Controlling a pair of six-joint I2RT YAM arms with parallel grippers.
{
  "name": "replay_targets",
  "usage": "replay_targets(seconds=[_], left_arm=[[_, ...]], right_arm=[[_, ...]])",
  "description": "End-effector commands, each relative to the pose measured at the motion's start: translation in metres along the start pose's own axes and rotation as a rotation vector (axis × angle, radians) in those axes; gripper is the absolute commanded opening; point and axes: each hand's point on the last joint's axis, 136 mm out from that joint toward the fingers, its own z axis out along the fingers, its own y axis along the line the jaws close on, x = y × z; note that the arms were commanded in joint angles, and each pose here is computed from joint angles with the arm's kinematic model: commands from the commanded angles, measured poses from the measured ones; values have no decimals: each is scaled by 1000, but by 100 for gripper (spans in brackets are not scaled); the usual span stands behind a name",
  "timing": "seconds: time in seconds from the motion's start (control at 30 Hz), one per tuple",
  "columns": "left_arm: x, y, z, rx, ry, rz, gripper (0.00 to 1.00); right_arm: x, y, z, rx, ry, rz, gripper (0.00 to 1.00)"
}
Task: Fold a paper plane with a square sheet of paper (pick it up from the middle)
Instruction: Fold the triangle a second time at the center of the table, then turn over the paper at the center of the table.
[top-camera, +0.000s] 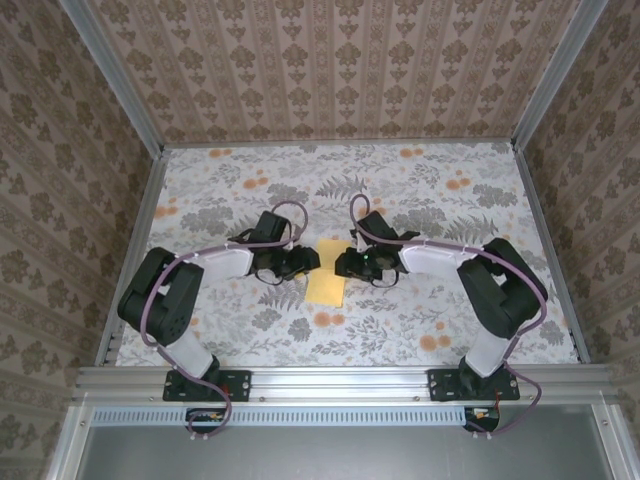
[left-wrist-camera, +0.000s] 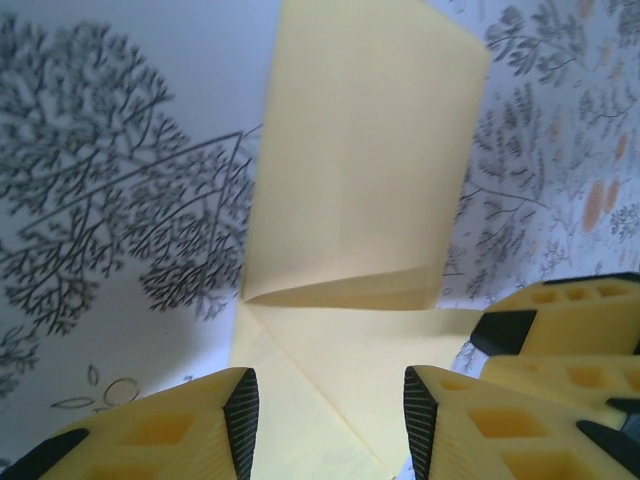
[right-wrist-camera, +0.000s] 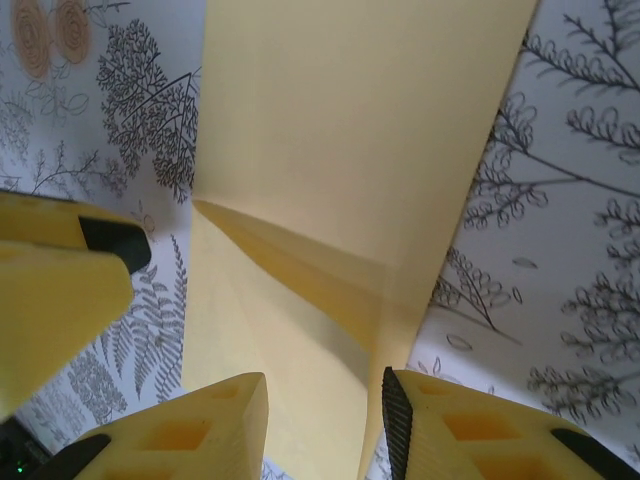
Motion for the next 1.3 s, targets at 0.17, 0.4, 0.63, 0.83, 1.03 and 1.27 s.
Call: replay_targets(seconds=[0.17, 0.4, 0.63, 0.83, 1.03, 1.27], left_arm=[[3, -8, 1, 75, 9, -34, 46], [5, -10, 6, 102, 26, -36, 45], [5, -13, 12, 127, 45, -32, 44], [6, -23, 16, 162, 71, -7, 43], [5, -27, 22, 173, 85, 7, 38], [3, -30, 26, 178, 88, 17, 26]], right_arm=[[-10, 5, 15, -51, 20, -22, 25], [-11, -6, 13, -40, -11, 17, 10], [-12, -12, 9, -35, -29, 45, 10], [-9, -15, 10, -33, -23, 50, 10], [-8, -16, 11, -34, -20, 54, 10], [-15, -1, -6, -73, -47, 42, 23]])
